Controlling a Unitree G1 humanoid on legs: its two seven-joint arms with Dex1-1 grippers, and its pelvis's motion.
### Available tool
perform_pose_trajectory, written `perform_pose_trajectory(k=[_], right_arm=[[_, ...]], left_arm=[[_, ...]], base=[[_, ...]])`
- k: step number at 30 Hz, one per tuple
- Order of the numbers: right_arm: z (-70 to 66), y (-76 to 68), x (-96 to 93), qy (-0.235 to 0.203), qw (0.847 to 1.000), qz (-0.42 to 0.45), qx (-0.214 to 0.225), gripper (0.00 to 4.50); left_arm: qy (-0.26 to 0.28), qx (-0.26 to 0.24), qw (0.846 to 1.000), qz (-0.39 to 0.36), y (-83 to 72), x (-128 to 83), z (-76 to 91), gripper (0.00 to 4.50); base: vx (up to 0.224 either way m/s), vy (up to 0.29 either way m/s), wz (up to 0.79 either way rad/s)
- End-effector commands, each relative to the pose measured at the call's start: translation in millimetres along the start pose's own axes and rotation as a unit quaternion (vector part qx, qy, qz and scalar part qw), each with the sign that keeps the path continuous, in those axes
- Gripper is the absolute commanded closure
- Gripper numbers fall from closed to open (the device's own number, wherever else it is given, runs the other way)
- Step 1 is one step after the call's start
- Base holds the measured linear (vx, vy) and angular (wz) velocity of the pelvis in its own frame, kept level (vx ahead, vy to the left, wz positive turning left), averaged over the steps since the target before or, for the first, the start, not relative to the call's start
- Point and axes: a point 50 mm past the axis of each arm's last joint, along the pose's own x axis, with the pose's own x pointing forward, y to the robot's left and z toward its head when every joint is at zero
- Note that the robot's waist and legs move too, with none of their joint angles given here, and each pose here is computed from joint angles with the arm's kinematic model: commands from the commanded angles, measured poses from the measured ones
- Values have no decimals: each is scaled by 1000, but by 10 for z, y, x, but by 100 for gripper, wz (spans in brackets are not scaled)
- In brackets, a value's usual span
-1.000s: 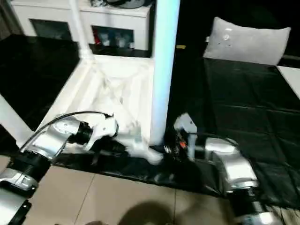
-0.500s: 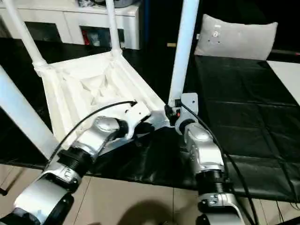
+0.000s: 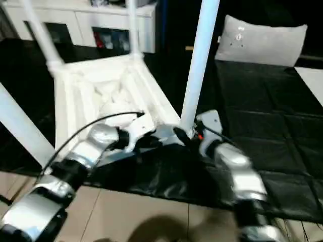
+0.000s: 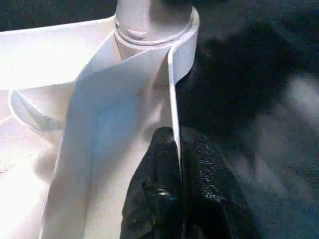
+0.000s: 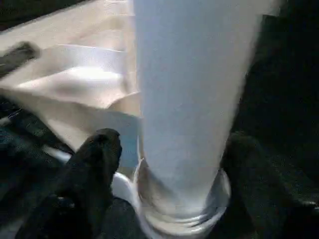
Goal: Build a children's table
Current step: Rotate leg to tighten
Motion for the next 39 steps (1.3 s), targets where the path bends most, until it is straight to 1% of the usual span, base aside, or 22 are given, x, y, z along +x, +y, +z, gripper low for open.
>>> perform_pose_trajectory(k=[1,2,5,7,8,11,12,13,16,18,20,21,23,27,28,31,33,34,35,36,38,39], right_arm=[[88,11,-91,-11,998,62,-18,51],[91,10,-121,-5,997,80,-24,38],[96,36,-170,8,991,129,-36,38],[98,60,-182,11,987,154,-38,38],[102,112,-203,21,977,210,-36,63],[90,156,-217,38,964,262,-31,72],[85,168,-215,42,961,270,-30,84],[83,171,-214,43,961,273,-30,107],[64,203,-179,50,955,291,-24,114],[54,220,-170,53,951,303,-19,146],[45,241,-172,59,945,321,-12,159],[45,241,-172,59,945,321,-12,164],[38,252,-177,63,942,331,-8,191],[29,271,-181,65,938,339,2,222],[28,277,-181,65,938,340,5,222],[23,300,-178,57,941,334,21,242],[7,335,-164,46,947,316,37,244],[-11,367,-129,40,956,288,49,245],[-13,372,-119,38,957,282,49,246],[-30,393,-70,33,966,252,51,246],[-58,404,-9,35,975,213,54,246],[-76,388,47,36,982,174,60,246]], left_arm=[[-4,49,997,-66,-65,-24,58,450],[0,59,995,-83,-76,-52,41,450],[13,82,989,-124,-99,-122,5,450],[16,87,986,-139,-104,-149,-3,450],[19,95,982,-165,-101,-207,-2,450],[29,108,975,-193,-92,-275,-6,450],[32,110,973,-198,-93,-289,-10,450],[33,111,973,-200,-93,-294,-11,450],[40,121,967,-222,-105,-340,-16,450],[37,123,965,-229,-115,-356,-9,450],[35,124,962,-239,-127,-372,-4,450],[35,124,962,-239,-127,-372,-4,450],[35,125,962,-241,-128,-380,-9,450],[35,122,963,-239,-122,-390,-21,450],[34,121,963,-239,-122,-392,-24,450],[30,111,966,-231,-118,-393,-32,450],[25,99,972,-210,-102,-366,-31,450],[19,88,979,-185,-79,-331,-18,450],[19,86,980,-181,-74,-324,-16,450],[12,73,985,-158,-52,-283,4,450],[3,61,988,-140,-40,-241,33,450],[0,54,991,-125,-29,-208,52,450]], base=[[0,0,0],[0,0,0],[0,0,0],[0,0,0],[0,0,0],[0,0,0],[0,0,0],[0,0,0],[0,0,0],[0,0,0],[0,0,0],[0,0,0],[0,0,0],[0,0,0],[0,0,0],[0,0,0],[0,0,0],[0,0,0],[0,0,0],[0,0,0],[0,0,0],[0,0,0]])
